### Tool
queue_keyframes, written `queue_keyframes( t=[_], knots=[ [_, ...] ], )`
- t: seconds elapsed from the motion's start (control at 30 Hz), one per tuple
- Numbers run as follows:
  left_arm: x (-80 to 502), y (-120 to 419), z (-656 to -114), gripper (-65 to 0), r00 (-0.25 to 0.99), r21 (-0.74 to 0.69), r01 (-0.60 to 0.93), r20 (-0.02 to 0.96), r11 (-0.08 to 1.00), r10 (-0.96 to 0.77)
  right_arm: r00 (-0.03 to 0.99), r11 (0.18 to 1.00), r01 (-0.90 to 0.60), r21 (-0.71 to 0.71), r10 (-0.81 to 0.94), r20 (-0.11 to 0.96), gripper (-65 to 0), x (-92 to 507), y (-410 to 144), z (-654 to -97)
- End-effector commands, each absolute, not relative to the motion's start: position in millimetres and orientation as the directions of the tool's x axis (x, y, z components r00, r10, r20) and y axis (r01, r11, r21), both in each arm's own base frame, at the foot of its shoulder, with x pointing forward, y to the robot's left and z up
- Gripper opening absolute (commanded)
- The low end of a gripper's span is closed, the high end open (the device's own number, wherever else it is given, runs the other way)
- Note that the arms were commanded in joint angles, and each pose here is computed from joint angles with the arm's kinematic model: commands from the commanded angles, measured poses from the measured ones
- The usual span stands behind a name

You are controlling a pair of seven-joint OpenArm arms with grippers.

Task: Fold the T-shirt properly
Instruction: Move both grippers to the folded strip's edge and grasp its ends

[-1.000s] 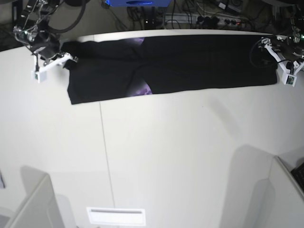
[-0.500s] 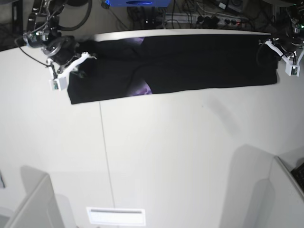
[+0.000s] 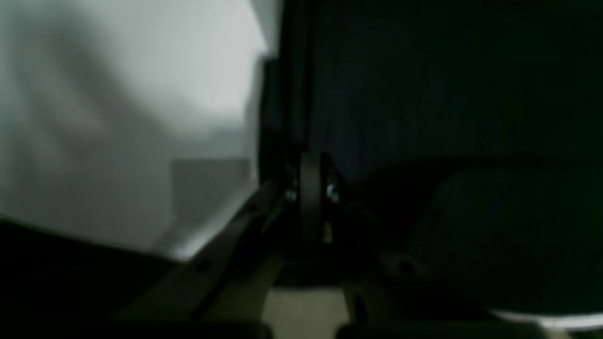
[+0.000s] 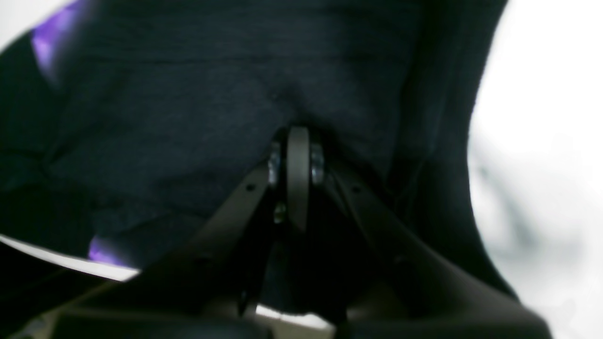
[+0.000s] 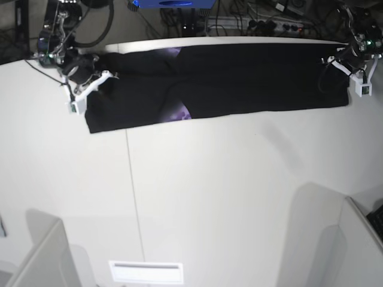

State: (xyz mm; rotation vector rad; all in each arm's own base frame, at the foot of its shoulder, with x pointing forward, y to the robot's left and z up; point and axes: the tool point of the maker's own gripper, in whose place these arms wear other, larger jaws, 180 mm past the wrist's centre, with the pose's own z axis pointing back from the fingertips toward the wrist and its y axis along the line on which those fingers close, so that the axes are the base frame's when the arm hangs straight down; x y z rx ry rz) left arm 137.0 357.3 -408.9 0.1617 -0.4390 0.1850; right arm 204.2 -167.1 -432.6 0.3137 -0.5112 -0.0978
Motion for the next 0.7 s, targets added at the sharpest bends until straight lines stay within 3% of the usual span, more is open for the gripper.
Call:
queue_keyframes(
  t=[0.0,0.27,0.67],
  knots=[
    [141.0,357.6,-409.1,-65.0,0.898,0.141,-0.179,0.428,0.974,0.104,0.859,0.957,0.019,0.29,-0.164,0.485,-65.0,211.3,-172.9,-431.2],
    [168.0,335.8,-444.6,-65.0,0.913,0.054,-0.164,0.386,0.985,0.131,0.863,0.971,0.037,0.235,-0.15,0.483,-65.0,230.9,-182.1,-441.2],
    [248.1,332.9,-416.4,-65.0,0.84,0.016,-0.202,0.516,0.979,0.165,0.842,0.961,0.052,0.273,-0.189,0.505,-65.0,288.9,-185.5,-440.0]
  ],
)
